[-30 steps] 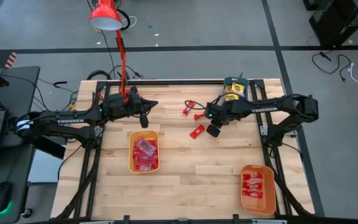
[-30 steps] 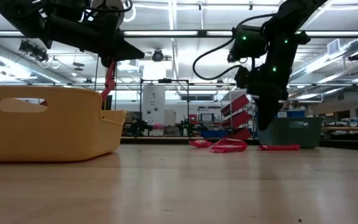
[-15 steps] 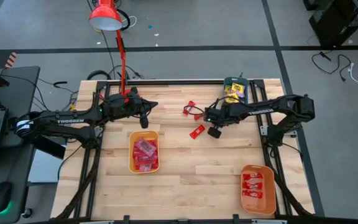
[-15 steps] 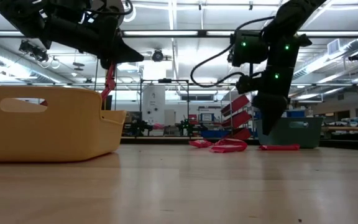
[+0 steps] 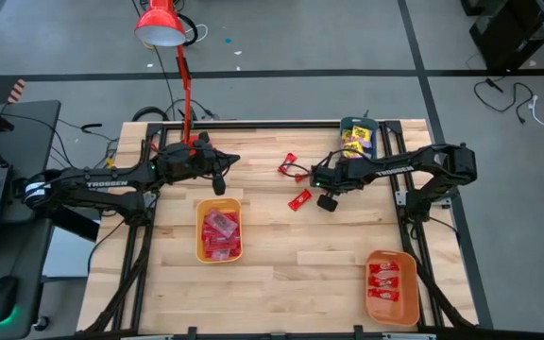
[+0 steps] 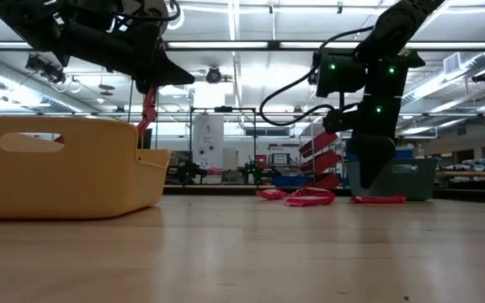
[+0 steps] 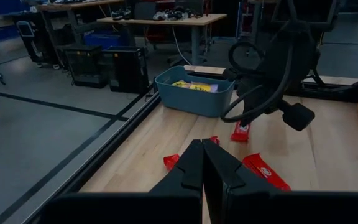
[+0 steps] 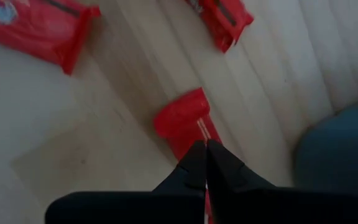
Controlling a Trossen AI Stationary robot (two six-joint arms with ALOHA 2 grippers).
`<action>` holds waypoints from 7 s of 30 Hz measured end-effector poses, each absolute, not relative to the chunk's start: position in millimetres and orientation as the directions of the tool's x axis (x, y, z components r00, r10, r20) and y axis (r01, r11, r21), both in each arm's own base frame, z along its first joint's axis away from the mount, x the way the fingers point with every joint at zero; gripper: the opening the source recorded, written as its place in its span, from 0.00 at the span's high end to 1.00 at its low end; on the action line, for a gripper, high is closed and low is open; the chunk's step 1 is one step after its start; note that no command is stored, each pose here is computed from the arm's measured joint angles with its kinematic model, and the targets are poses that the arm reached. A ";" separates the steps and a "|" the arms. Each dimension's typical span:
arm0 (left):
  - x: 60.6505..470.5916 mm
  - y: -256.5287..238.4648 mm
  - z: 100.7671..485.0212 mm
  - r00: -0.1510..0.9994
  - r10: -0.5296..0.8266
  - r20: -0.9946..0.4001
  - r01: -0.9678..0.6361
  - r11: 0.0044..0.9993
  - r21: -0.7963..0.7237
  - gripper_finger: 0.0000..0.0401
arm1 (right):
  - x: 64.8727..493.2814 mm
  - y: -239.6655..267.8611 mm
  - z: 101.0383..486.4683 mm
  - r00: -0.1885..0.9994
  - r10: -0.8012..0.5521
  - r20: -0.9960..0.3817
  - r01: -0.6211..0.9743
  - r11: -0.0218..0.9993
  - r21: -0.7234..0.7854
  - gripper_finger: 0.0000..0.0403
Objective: Sort candy
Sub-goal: Put the red chocolate bar into the orange bin
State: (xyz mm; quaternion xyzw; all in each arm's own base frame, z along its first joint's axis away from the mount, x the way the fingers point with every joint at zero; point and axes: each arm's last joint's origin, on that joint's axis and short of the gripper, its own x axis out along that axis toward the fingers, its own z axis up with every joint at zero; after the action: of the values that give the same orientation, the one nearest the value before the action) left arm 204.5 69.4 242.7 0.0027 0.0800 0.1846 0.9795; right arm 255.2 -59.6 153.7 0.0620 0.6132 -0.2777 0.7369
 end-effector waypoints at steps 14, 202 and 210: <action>203.4 69.0 236.5 0.908 0.358 -0.219 -0.360 0.932 0.035 0.99 | 249.0 -44.5 140.0 0.109 -0.285 -0.952 0.471 0.858 -0.203 1.00; 202.8 68.4 233.3 0.902 0.350 -0.253 -0.356 0.934 0.025 0.99 | 205.6 -3.5 128.9 0.398 -0.208 -0.894 0.783 0.584 0.212 1.00; 204.1 65.0 234.2 0.942 0.231 -0.243 -0.245 0.969 -0.030 0.99 | 203.6 3.8 146.0 0.487 -0.244 -0.838 0.733 0.637 0.240 1.00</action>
State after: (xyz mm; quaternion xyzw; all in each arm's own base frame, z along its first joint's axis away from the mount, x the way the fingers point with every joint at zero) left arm 204.1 65.0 234.2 -0.0297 0.1195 0.1210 0.9850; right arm 203.6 3.8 146.0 0.3005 0.4063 -0.3021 0.8083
